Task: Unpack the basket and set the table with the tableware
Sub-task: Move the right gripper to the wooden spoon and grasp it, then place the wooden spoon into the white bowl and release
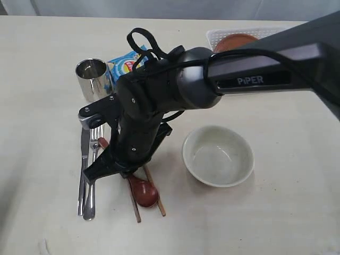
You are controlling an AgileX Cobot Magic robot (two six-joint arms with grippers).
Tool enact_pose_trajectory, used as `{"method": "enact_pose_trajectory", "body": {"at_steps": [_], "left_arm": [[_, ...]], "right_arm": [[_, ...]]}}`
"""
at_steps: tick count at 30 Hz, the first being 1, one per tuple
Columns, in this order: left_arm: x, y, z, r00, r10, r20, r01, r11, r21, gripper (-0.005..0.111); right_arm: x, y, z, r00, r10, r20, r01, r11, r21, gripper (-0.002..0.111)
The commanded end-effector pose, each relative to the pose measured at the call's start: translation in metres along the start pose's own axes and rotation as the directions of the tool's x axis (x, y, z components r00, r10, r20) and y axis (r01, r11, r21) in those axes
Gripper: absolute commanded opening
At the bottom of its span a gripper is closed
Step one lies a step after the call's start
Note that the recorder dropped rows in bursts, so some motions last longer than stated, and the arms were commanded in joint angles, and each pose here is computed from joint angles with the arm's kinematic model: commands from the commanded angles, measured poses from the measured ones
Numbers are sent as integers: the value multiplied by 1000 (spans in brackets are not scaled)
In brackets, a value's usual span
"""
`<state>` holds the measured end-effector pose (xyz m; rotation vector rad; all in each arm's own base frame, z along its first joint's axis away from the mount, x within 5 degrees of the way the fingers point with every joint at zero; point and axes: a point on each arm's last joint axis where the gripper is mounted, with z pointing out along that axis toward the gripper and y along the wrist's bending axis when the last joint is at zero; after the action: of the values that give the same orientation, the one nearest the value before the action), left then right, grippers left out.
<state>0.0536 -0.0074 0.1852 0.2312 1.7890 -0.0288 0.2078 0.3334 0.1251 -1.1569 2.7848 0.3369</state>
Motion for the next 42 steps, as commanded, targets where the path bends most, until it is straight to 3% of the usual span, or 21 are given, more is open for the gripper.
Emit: {"method": "enact_pose_trajectory", "body": {"at_steps": [1, 7, 13, 16, 20, 29, 38, 40, 42], "left_arm": [[1, -1, 0, 1000, -8, 2, 8, 1000, 10, 0], [1, -1, 0, 1000, -8, 2, 8, 1000, 10, 0], [1, -1, 0, 1000, -8, 2, 8, 1000, 10, 0], [1, -1, 0, 1000, -8, 2, 8, 1000, 10, 0], [1, -1, 0, 1000, -8, 2, 8, 1000, 10, 0], [1, -1, 0, 1000, -8, 2, 8, 1000, 10, 0], [1, -1, 0, 1000, -8, 2, 8, 1000, 10, 0], [1, -1, 0, 1000, -8, 2, 8, 1000, 10, 0], [1, -1, 0, 1000, -8, 2, 8, 1000, 10, 0]], "right_arm": [[2, -1, -12, 1000, -13, -13, 13, 1000, 7, 0], [1, 3, -48, 998, -31, 49, 31, 1000, 0, 0], [5, 0, -88, 993, -71, 96, 64, 995, 77, 0], [7, -20, -104, 994, -1, 107, -19, 982, 187, 0], [10, -53, -120, 987, 102, 126, -127, 969, 213, 0], [45, -109, -98, 969, 220, 110, -240, 943, 232, 0], [57, -108, -76, 957, 241, 164, -269, 947, 176, 0], [57, -108, -76, 958, 238, 160, -265, 948, 178, 6], [59, -108, -76, 959, 241, 148, -266, 947, 181, 21]]}}
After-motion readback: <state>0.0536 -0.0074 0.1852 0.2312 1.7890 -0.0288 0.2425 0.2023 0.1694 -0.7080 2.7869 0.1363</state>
